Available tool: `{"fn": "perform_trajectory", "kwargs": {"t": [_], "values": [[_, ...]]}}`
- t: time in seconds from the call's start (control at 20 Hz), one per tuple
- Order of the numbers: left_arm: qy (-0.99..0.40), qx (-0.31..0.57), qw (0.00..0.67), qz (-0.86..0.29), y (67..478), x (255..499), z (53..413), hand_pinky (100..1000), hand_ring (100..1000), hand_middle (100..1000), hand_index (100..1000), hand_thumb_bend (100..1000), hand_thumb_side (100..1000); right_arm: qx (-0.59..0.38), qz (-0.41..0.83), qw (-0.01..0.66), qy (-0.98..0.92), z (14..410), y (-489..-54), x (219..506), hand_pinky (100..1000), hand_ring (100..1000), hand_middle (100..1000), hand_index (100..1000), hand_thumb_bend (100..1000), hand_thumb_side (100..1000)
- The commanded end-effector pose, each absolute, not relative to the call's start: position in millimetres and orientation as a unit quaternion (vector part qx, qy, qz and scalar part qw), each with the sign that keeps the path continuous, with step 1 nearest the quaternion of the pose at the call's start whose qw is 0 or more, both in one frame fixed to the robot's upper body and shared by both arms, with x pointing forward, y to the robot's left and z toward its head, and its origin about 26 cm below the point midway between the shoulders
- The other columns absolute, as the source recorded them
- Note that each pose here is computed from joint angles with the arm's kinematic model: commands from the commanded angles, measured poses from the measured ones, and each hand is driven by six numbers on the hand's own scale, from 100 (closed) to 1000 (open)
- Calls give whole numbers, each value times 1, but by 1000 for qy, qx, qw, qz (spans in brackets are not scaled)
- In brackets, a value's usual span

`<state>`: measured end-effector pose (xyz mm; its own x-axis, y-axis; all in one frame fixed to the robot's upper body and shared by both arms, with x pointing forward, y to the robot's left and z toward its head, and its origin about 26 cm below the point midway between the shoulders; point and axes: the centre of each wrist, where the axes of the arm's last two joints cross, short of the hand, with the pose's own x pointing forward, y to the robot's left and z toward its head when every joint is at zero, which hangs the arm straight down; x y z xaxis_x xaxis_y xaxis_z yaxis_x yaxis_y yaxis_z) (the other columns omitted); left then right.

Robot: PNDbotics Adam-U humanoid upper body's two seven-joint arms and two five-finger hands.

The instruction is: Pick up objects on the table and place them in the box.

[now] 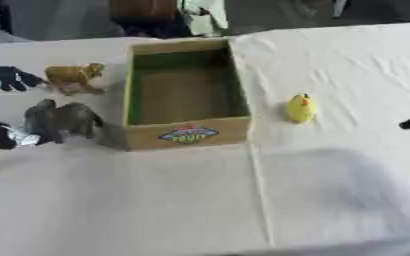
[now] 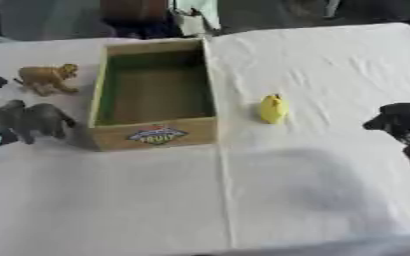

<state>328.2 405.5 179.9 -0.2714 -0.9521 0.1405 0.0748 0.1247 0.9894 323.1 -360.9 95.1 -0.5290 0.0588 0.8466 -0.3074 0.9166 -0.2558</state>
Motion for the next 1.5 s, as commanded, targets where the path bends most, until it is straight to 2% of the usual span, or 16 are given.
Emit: {"fn": "perform_trajectory", "kwargs": {"t": [0.05,0.55,1.0,1.2,1.25,1.5], "values": [[-568,385,467,-558,413,332,191,756,745,725,856,667,405,64,208,469,-856,106,-365,324,716,630,555,710,100,610],[-553,378,481,-566,414,349,174,747,708,661,827,669,414,66,210,468,-856,107,-364,325,716,630,555,710,100,611],[-544,382,470,-582,408,359,164,744,701,652,817,644,430,69,212,467,-856,106,-362,326,716,630,555,710,100,611],[-537,384,467,-589,406,362,161,737,647,616,805,573,433,69,213,467,-856,106,-362,326,716,629,554,709,100,611],[-536,385,467,-589,406,362,160,729,615,584,793,522,426,69,213,467,-856,106,-362,326,716,629,554,709,100,610],[-539,384,469,-586,406,362,159,700,538,493,765,433,410,68,212,467,-856,105,-362,326,716,629,554,709,100,611]]}}
